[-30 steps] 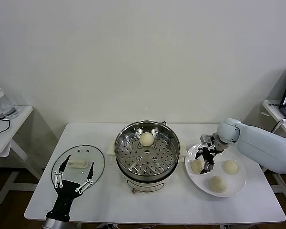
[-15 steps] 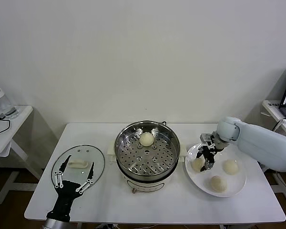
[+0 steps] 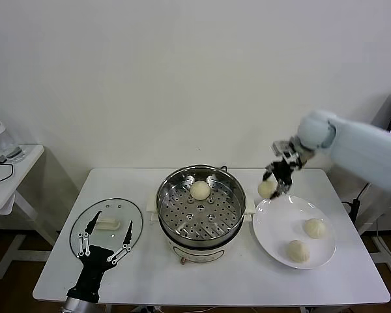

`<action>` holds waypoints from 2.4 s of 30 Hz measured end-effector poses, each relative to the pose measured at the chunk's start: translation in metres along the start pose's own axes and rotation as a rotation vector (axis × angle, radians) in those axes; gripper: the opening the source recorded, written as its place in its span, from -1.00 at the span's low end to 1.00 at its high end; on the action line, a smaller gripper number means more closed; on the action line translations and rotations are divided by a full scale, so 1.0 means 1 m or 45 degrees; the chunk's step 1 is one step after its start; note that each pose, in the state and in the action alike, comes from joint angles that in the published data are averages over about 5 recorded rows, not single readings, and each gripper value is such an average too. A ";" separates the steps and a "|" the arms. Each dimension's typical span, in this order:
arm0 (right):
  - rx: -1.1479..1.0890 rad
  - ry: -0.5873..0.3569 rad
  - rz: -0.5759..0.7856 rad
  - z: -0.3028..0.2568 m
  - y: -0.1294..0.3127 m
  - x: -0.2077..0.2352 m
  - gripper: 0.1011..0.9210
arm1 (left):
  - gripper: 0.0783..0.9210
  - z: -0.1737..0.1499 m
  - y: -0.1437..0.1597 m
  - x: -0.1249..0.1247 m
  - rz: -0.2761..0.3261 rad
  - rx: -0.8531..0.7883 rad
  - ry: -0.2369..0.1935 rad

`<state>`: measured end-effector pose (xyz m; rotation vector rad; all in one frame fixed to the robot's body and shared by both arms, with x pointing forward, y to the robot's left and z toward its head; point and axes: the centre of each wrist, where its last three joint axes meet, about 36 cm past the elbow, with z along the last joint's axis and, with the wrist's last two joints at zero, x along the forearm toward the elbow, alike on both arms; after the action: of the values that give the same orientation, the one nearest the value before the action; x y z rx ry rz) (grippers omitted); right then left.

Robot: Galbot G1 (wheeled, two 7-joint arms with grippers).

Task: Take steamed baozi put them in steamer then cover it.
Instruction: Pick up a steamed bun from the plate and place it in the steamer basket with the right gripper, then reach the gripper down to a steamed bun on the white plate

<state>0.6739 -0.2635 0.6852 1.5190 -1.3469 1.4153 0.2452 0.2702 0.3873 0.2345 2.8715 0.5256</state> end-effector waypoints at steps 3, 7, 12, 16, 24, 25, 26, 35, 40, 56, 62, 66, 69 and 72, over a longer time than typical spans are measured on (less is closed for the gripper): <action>0.040 -0.024 -0.008 -0.033 -0.011 0.013 0.44 | 0.77 0.000 -0.002 -0.001 0.001 0.002 -0.008; 0.086 -0.044 -0.040 -0.077 -0.020 0.015 0.43 | 0.77 0.001 -0.005 -0.003 0.002 0.009 -0.014; 0.130 -0.042 -0.087 -0.123 -0.028 0.002 0.42 | 0.77 0.002 -0.010 -0.006 0.005 0.018 -0.022; 0.152 -0.035 -0.116 -0.154 -0.031 -0.017 0.43 | 0.77 0.003 -0.015 -0.008 0.008 0.027 -0.031; 0.171 -0.028 -0.150 -0.198 -0.032 -0.060 0.45 | 0.77 -0.001 -0.021 -0.011 0.011 0.038 -0.044; 0.172 -0.027 -0.152 -0.202 -0.032 -0.065 0.45 | 0.77 -0.001 -0.021 -0.011 0.011 0.039 -0.045; 0.173 -0.026 -0.153 -0.206 -0.032 -0.071 0.45 | 0.77 -0.002 -0.021 -0.012 0.012 0.040 -0.047; 0.181 -0.035 -0.165 -0.227 -0.027 -0.111 0.45 | 0.77 -0.005 -0.022 -0.014 0.011 0.042 -0.056; 0.182 -0.034 -0.170 -0.233 -0.024 -0.127 0.46 | 0.77 -0.006 -0.021 -0.014 0.010 0.040 -0.058; 0.189 -0.067 -0.139 -0.230 -0.016 -0.130 0.76 | 0.77 -0.006 -0.020 -0.014 0.007 0.037 -0.059; 0.183 -0.098 -0.097 -0.199 -0.013 -0.090 0.76 | 0.77 -0.008 -0.021 -0.013 0.011 0.038 -0.059; 0.156 -0.113 -0.063 -0.160 -0.009 -0.055 0.76 | 0.77 -0.008 -0.022 -0.013 0.017 0.034 -0.059; 0.121 -0.113 -0.042 -0.122 -0.004 -0.031 0.76 | 0.77 -0.009 -0.021 -0.012 0.018 0.030 -0.058; 0.082 -0.102 -0.035 -0.079 0.005 -0.013 0.76 | 0.77 -0.010 -0.020 -0.011 0.017 0.025 -0.056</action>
<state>0.6475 -0.1882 0.6878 1.6453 -1.3339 1.4065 0.2507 0.2464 0.3911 0.2652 2.8353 0.4889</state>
